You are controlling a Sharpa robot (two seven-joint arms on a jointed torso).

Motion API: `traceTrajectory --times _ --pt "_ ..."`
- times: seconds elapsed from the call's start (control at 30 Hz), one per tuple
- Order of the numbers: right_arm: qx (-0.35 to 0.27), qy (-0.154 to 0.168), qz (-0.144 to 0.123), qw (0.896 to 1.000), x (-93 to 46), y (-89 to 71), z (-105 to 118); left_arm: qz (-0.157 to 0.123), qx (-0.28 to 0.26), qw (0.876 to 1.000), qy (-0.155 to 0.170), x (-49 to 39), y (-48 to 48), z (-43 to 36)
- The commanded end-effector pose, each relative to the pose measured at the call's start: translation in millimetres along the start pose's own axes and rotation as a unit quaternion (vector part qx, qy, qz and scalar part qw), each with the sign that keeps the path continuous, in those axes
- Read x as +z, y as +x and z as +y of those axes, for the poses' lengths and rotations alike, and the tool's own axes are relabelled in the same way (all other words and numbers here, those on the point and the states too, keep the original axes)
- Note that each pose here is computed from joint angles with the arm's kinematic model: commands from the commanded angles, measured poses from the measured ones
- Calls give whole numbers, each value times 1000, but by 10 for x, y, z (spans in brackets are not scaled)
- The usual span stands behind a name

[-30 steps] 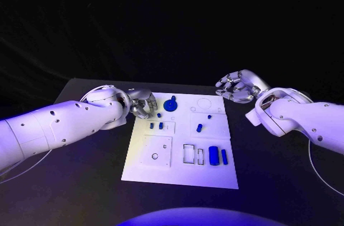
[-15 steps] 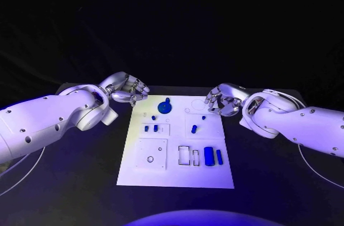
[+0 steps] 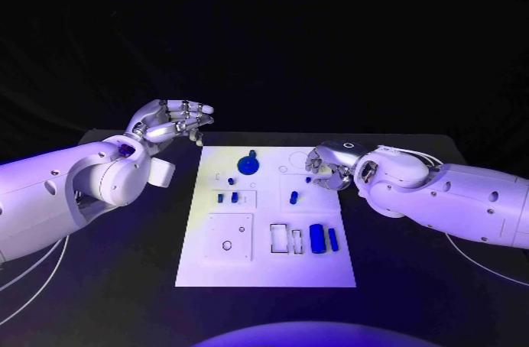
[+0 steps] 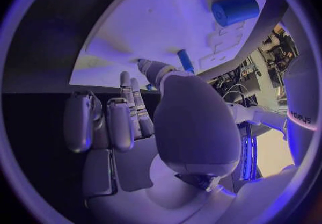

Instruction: Assemble the parts on the task board

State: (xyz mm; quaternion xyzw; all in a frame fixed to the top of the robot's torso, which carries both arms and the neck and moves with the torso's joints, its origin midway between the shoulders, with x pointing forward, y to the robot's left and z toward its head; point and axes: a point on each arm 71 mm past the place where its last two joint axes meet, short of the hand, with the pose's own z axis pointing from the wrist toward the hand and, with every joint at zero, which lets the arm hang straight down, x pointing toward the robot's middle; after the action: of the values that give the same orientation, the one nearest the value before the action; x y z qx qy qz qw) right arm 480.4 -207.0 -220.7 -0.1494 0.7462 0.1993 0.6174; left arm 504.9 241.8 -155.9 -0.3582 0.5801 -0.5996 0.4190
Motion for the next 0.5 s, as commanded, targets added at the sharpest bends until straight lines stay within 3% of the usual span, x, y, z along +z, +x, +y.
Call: traceTrajectory --times 0.03,0.5 --pt "-40 7 11 999 11 47 11 -18 -43 999 23 -9 -12 -42" --pt "-38 -10 3 999 60 96 133 -25 -46 998 23 -29 -49 -42"
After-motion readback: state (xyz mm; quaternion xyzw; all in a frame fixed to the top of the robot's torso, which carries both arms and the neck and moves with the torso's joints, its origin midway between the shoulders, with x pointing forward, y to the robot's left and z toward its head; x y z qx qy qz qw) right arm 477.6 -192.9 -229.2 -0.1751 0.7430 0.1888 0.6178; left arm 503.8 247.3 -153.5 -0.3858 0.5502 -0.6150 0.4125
